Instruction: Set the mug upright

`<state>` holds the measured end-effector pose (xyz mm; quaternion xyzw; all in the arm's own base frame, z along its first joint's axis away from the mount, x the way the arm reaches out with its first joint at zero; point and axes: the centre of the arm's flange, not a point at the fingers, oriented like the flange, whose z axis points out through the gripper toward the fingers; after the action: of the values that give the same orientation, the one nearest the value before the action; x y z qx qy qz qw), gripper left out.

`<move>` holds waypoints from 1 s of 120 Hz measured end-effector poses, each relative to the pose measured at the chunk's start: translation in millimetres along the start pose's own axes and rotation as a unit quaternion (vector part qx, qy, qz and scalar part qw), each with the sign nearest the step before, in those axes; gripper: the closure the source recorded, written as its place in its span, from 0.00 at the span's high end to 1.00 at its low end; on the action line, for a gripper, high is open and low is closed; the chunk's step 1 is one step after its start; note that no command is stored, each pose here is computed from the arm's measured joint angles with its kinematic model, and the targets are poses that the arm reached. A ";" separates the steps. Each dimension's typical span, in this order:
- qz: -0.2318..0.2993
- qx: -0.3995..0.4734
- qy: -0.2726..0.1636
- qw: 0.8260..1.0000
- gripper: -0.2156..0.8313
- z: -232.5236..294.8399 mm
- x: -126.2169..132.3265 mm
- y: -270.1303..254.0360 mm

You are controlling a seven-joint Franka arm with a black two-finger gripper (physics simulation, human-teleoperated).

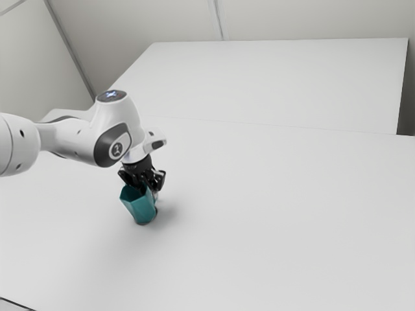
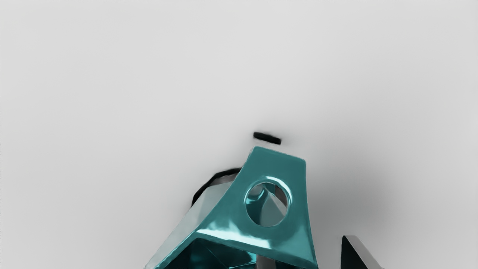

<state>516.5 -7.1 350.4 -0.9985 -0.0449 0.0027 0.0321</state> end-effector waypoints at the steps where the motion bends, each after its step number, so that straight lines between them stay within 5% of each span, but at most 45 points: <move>1: 0.000 0.000 0.001 1.000 0.31 -0.6 0.0 0.1; 42: 0.002 -0.011 0.040 0.999 0.43 -45.5 9.7 9.6; 77: 0.009 -0.022 0.035 0.999 0.68 -95.1 25.5 26.8; 120: 0.004 -0.019 0.022 1.000 0.76 -176.1 44.8 16.9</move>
<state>564.1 -31.1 525.0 -0.9989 -0.0399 -0.0202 0.0136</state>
